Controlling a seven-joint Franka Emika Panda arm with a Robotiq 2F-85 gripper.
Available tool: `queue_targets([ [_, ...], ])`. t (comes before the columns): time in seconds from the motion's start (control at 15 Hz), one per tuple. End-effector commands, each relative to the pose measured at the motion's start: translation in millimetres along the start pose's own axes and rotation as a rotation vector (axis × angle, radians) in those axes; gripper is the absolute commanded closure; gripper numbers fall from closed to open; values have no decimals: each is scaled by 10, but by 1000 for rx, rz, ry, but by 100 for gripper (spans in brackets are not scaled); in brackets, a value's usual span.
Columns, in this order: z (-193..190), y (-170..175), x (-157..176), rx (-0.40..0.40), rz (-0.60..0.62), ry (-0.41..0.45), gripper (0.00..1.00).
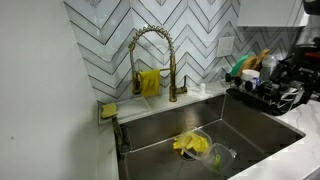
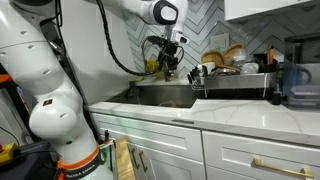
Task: Remove the clear bowl with the measuring spoon from the sink and pour the spoon onto the counter then put the bowl on the dishrack.
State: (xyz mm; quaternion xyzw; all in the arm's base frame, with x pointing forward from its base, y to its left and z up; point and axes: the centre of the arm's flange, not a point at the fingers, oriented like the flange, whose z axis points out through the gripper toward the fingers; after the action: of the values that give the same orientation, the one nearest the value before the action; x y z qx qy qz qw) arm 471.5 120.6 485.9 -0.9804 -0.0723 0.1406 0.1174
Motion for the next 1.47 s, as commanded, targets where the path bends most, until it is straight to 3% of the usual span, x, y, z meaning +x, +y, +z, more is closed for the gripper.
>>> queue_targets([
  [0.0, -17, -806, 179, 60, -56, -122, 0],
  [0.2, 117, -1404, 270, 42, -176, -192, 0],
  [0.27, 101, -1139, 55, 36, -140, -129, 0],
  [0.47, 215, -1407, 160, 31, -188, -162, 0],
  [0.87, 208, -1361, 215, 35, -180, -170, 0],
  [1.13, 528, -1290, 390, -80, -265, -238, 0],
  [1.4, 990, -1435, 572, -224, -453, -237, 0],
])
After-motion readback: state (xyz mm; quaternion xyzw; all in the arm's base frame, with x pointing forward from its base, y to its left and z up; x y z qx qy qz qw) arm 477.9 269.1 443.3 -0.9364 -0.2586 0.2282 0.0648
